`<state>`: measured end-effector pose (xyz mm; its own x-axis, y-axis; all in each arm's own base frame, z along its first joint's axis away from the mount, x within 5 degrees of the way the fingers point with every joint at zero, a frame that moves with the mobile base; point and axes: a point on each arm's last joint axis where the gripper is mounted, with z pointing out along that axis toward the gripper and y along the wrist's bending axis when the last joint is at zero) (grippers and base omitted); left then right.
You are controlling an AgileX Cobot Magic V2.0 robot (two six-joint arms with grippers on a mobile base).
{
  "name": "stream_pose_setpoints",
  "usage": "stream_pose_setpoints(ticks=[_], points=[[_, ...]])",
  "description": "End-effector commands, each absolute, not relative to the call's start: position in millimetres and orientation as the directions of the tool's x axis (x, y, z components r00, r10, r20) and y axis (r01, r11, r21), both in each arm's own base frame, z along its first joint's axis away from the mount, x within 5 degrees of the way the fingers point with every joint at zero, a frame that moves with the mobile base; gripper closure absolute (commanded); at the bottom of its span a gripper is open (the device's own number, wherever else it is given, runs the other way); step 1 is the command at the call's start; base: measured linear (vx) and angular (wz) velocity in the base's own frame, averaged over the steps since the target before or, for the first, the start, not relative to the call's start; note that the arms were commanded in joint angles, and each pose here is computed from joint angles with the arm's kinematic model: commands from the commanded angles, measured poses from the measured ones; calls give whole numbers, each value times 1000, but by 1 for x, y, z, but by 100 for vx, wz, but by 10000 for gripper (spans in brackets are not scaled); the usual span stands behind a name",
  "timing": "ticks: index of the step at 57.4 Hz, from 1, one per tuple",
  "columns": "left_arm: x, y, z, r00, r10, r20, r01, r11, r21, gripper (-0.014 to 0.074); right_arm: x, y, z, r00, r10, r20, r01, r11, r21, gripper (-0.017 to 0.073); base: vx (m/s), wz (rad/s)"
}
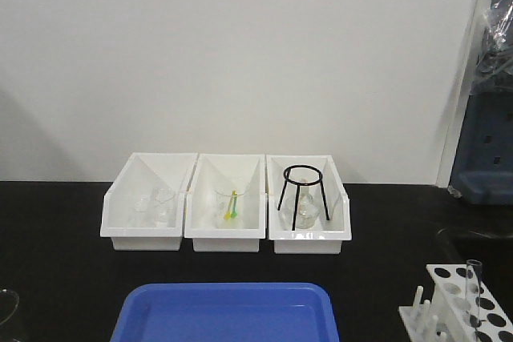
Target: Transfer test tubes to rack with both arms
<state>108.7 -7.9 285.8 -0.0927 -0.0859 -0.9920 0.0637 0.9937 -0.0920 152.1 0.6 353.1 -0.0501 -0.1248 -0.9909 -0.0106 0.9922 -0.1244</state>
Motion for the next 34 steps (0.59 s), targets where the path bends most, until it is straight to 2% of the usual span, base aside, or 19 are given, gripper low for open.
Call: stream_pose_setpoints(ticks=[1, 10, 23, 27, 34], points=[[94, -7, 286, -42, -21, -999, 72, 997, -24, 577, 150, 0, 372, 66, -141, -988, 10, 990, -141, -1, 0, 0], [71, -5, 257, 4, 48, -999, 72, 996, 49, 600, 150, 0, 372, 66, -141, -988, 10, 990, -141, -1, 0, 0], [53, -4, 213, 117, -8, -993, 77, 997, 1, 600, 150, 0, 372, 66, -141, -988, 10, 990, -141, -1, 0, 0], [55, -4, 210, 57, -12, -998, 74, 997, -8, 600, 150, 0, 372, 60, -142, -988, 9, 990, -141, -1, 0, 0], [55, -4, 208, 32, -73, -997, 79, 994, -71, 599, 151, 0, 372, 60, -142, -988, 9, 990, -141, -1, 0, 0]])
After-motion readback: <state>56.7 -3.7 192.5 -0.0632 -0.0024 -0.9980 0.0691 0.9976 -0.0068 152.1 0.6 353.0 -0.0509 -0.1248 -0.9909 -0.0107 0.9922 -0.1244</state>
